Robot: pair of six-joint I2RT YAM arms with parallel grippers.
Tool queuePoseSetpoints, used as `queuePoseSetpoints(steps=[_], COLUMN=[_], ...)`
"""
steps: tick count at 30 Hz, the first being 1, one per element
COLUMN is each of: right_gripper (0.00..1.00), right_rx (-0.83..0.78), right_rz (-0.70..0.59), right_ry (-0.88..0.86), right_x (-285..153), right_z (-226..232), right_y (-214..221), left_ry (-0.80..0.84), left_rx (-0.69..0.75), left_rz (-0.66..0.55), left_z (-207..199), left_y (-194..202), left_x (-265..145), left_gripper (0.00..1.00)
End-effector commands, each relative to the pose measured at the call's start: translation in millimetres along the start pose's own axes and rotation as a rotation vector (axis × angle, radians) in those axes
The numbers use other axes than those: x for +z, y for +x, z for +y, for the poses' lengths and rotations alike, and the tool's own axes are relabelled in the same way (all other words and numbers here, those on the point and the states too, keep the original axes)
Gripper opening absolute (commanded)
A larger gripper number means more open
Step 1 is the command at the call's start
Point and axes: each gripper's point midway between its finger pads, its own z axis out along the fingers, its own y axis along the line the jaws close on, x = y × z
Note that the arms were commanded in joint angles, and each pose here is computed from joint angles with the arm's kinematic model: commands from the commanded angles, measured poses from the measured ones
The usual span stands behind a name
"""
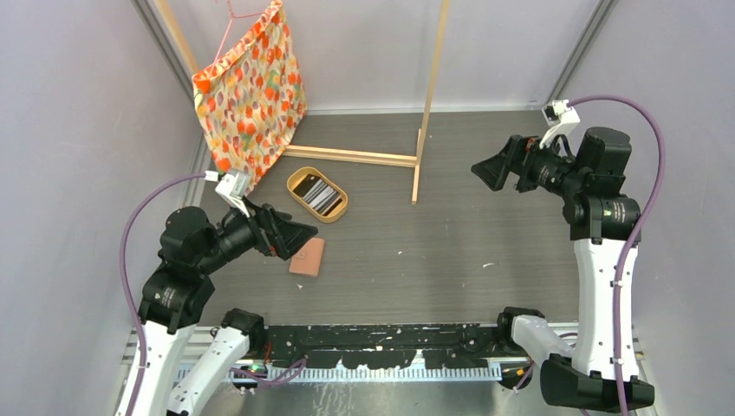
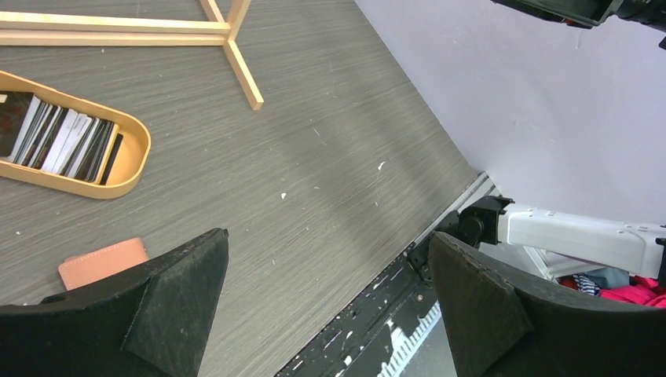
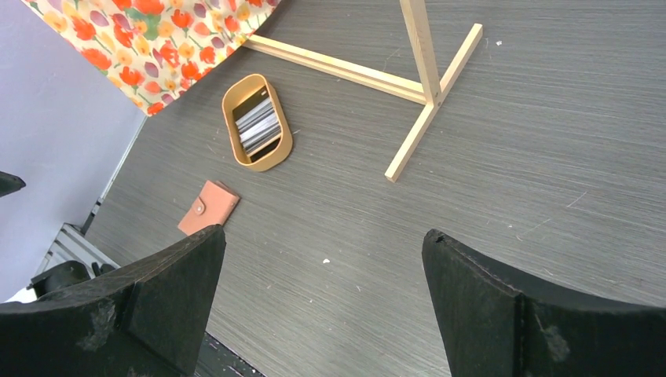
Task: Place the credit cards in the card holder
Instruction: Reset both arms
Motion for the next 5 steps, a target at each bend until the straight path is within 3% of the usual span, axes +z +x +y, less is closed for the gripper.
queuePoseSetpoints(steps=[1, 5], right_gripper=[1.0, 1.0], right_rx=[-0.033, -0.039], right_rz=[-0.043, -0.041], right_ry=[0.002, 0.024], right_x=[-5.3, -4.8], right_z=[3.5, -1.5], right_y=[-9.2, -7.0], left_ry=[0.028, 0.027], left_rx=[0.005, 0.002], left_rz=[-0.027, -0.026], left_z=[-5.0, -1.1], left_y=[-3.2, 1.5], left_x=[-1.3, 1.4], left_gripper=[1.0, 1.0])
